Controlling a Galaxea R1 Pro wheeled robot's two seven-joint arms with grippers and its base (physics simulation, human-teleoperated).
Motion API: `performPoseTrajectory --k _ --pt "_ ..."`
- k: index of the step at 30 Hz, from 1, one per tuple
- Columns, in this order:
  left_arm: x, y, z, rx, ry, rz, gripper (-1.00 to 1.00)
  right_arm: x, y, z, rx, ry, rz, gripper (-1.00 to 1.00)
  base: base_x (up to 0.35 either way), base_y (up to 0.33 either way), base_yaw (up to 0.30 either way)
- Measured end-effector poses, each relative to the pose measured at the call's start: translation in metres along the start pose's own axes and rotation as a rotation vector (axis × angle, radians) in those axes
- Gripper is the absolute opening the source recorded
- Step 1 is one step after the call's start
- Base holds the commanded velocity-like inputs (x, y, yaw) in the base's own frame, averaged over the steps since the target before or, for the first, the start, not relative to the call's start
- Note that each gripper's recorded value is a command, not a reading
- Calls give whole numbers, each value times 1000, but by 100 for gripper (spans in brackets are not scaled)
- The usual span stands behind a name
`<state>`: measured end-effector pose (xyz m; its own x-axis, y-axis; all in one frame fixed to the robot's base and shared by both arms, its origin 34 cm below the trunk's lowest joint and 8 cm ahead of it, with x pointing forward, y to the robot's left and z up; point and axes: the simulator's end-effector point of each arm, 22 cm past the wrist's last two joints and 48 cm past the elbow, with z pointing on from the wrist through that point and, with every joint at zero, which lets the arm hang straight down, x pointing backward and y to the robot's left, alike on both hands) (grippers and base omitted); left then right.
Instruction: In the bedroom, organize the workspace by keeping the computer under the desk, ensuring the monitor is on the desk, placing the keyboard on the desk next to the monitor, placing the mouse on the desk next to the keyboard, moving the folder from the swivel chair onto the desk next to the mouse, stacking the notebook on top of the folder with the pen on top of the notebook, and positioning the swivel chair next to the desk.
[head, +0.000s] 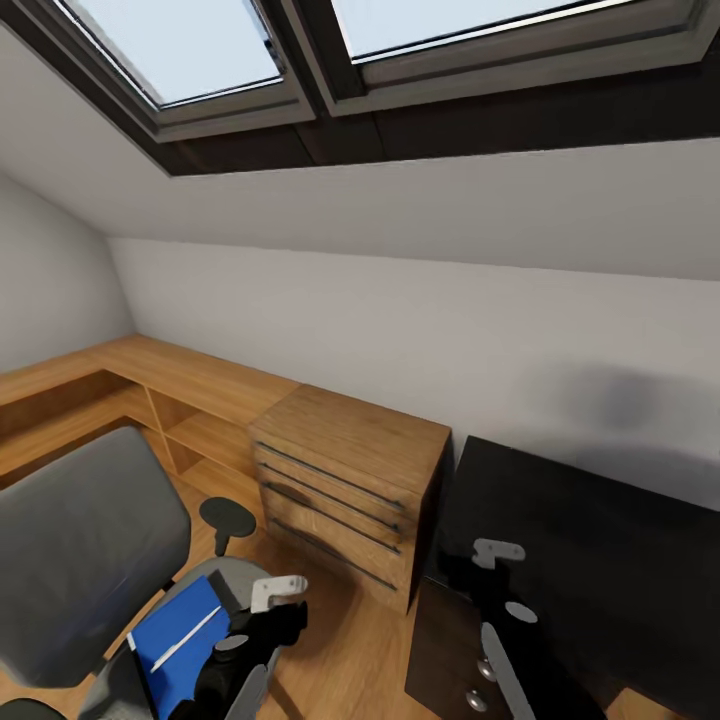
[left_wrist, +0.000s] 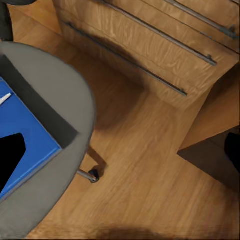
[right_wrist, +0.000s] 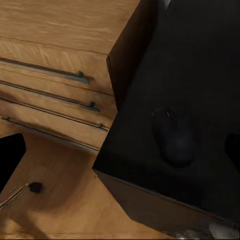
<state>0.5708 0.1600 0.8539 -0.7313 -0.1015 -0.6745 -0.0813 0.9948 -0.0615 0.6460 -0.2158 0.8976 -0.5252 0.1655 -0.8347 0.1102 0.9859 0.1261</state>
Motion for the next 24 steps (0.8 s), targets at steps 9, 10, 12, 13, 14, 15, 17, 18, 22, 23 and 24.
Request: performPoseTrajectory --k 9,10,12,13,14,15,17,18,22,23,24 --pt "83 36 35 -102 90 -8 100 106 -25 -19 52 49 19 100 -281 0 0" --pt "88 39 36 -109 93 -8 100 114 -27 -19 56 57 17 100 -320 0 -35" --pt "110 50 41 -136 120 -3 100 143 -35 -21 70 69 5 100 -232 0 -164" --pt "122 55 42 -148 140 2 100 155 -35 -22 69 73 -13 100 -121 0 -216" --pt "135 61 42 -163 164 10 100 169 -32 -24 60 77 -42 100 -97 0 -227" --pt "142 65 43 -170 176 15 100 176 -30 -26 52 79 -62 100 -62 0 -243" --pt "153 72 44 -187 184 16 100 198 -22 -31 25 83 -120 100 -45 0 -250" --pt "155 74 44 -192 180 14 100 204 -21 -33 17 83 -137 100 -32 0 -251" --pt "152 91 47 -220 132 0 100 233 -19 -45 -12 50 -183 100 -12 0 -119" --pt "152 95 47 -225 127 0 100 233 -19 -46 -14 38 -184 100 -4 0 -42" --pt "151 100 47 -231 122 2 100 232 -19 -48 -19 14 -183 100 -1 0 -14"
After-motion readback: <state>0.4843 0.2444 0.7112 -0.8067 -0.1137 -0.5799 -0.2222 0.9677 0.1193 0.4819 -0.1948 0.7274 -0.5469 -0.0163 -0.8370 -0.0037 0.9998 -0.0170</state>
